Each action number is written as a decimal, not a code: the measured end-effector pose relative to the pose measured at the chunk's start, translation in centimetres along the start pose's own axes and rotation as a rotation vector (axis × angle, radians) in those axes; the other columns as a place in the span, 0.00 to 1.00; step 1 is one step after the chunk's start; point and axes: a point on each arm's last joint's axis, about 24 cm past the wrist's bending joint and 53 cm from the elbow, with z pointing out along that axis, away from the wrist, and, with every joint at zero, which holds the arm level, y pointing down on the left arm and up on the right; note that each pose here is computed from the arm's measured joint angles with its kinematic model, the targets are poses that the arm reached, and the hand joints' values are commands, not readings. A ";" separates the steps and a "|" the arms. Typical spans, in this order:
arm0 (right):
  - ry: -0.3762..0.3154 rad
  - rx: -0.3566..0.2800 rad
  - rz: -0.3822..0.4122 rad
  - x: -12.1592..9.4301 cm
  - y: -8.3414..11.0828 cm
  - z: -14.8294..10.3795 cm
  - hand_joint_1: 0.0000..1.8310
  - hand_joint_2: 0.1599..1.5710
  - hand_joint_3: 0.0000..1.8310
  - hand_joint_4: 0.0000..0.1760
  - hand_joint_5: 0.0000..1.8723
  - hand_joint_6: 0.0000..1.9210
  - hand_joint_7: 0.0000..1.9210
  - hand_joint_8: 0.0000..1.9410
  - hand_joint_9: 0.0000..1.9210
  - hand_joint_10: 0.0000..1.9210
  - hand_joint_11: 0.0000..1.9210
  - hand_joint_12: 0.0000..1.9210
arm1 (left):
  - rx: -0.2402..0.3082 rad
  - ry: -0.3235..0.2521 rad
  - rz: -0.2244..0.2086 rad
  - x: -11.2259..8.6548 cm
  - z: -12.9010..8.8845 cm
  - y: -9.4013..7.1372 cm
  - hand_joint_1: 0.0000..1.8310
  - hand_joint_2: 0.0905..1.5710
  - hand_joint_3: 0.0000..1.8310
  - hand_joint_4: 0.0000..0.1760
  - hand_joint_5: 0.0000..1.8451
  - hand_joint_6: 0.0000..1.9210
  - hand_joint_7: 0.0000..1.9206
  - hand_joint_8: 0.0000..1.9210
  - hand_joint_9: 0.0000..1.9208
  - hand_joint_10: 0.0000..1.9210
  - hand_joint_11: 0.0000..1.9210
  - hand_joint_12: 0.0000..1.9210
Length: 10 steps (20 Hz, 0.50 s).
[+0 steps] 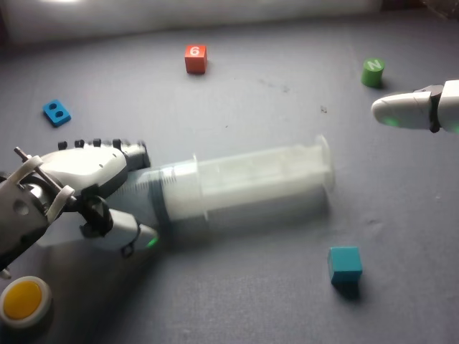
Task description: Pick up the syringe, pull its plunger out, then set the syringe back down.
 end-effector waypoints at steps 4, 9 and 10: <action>0.000 0.000 0.000 0.0 0.0 0.0 0.34 0.50 0.00 0.00 0.00 0.00 0.02 0.00 0.03 0.00 0.00 0.14 | 0.001 -0.003 0.000 -0.1 0.0 -0.1 0.33 0.57 0.00 0.00 0.00 0.40 0.00 0.54 0.00 0.65 0.00 0.60; 0.000 -0.002 -0.001 0.0 0.0 0.0 0.33 0.51 0.00 0.00 0.00 0.00 0.03 0.00 0.03 0.00 0.00 0.13 | 0.017 -0.007 0.001 -0.3 0.1 -0.8 0.32 0.55 0.00 0.00 0.00 0.41 0.00 0.55 0.00 0.63 0.00 0.52; 0.000 -0.002 -0.001 0.0 0.0 0.0 0.34 0.51 0.00 0.00 0.00 0.00 0.03 0.00 0.03 0.00 0.00 0.13 | 0.028 -0.011 0.007 -0.6 0.2 -1.2 0.32 0.55 0.00 0.00 0.00 0.40 0.00 0.54 0.00 0.62 0.00 0.51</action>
